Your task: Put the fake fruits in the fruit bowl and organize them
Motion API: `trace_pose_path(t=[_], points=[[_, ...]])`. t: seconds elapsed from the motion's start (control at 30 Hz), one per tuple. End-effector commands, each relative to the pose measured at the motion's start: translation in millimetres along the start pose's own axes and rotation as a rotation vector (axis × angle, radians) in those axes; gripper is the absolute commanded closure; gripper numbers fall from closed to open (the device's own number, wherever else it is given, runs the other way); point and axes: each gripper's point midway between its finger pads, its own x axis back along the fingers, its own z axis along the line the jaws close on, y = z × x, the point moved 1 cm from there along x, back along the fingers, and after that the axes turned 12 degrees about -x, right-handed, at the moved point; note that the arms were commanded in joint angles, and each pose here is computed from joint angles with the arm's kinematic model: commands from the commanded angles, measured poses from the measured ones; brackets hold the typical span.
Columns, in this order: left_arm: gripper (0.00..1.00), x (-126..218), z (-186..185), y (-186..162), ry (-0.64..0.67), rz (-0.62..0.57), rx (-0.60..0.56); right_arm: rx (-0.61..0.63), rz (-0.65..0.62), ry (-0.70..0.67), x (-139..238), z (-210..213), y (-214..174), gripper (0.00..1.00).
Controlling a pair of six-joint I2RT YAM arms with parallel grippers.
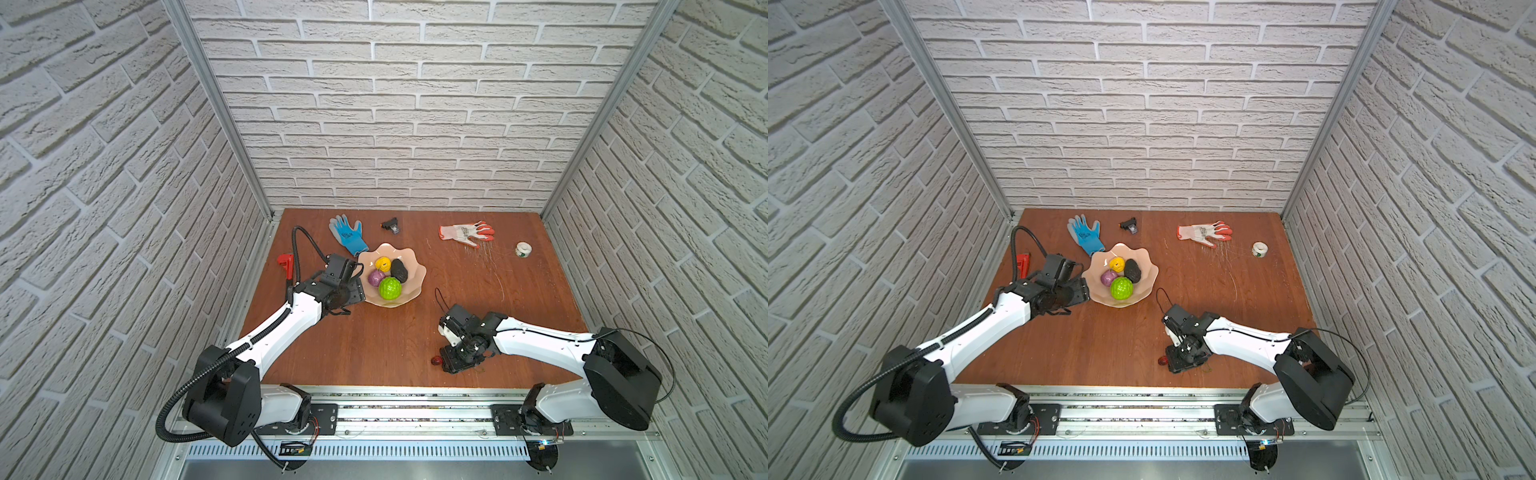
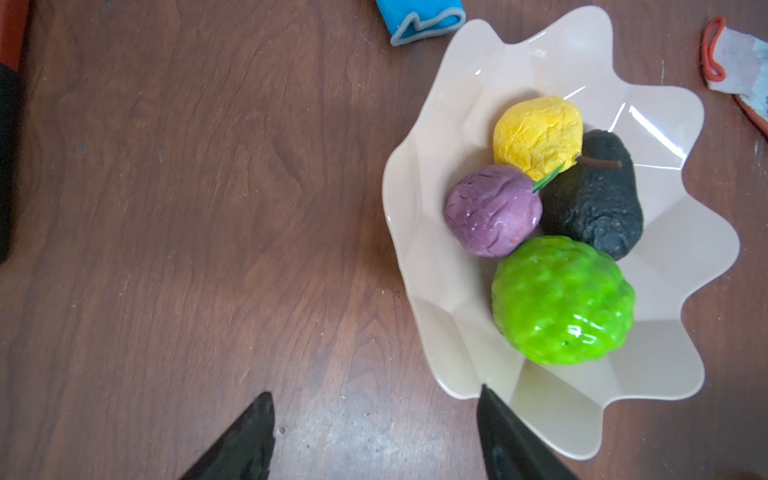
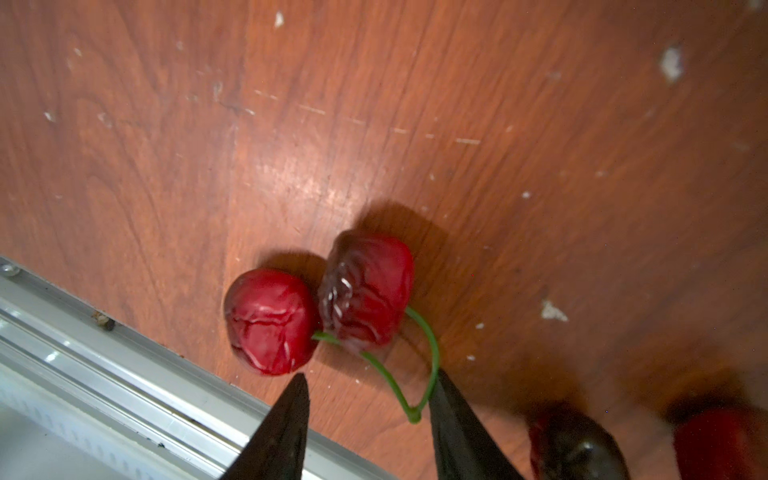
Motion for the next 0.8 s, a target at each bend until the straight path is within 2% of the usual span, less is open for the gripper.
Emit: trace_pose_path(t=[0.0, 0.5, 0.57, 0.6, 0.77], points=[[0.24, 0, 2, 2, 0.005, -0.013, 0.008, 0.017, 0.005, -0.004, -5, -2, -3, 0.55], [0.24, 0, 2, 2, 0.005, -0.017, 0.010, 0.029, 0.014, 0.026, -5, 6, -1, 0.67], [0.24, 0, 2, 2, 0.004, -0.017, 0.010, 0.032, 0.014, 0.029, -5, 7, -1, 0.70], [0.24, -1, 2, 1, 0.005, -0.014, 0.009, 0.033, 0.017, 0.030, -5, 7, -1, 0.77], [0.23, -2, 1, 2, 0.002, -0.012, 0.007, 0.039, 0.019, 0.038, -4, 10, 1, 0.80]])
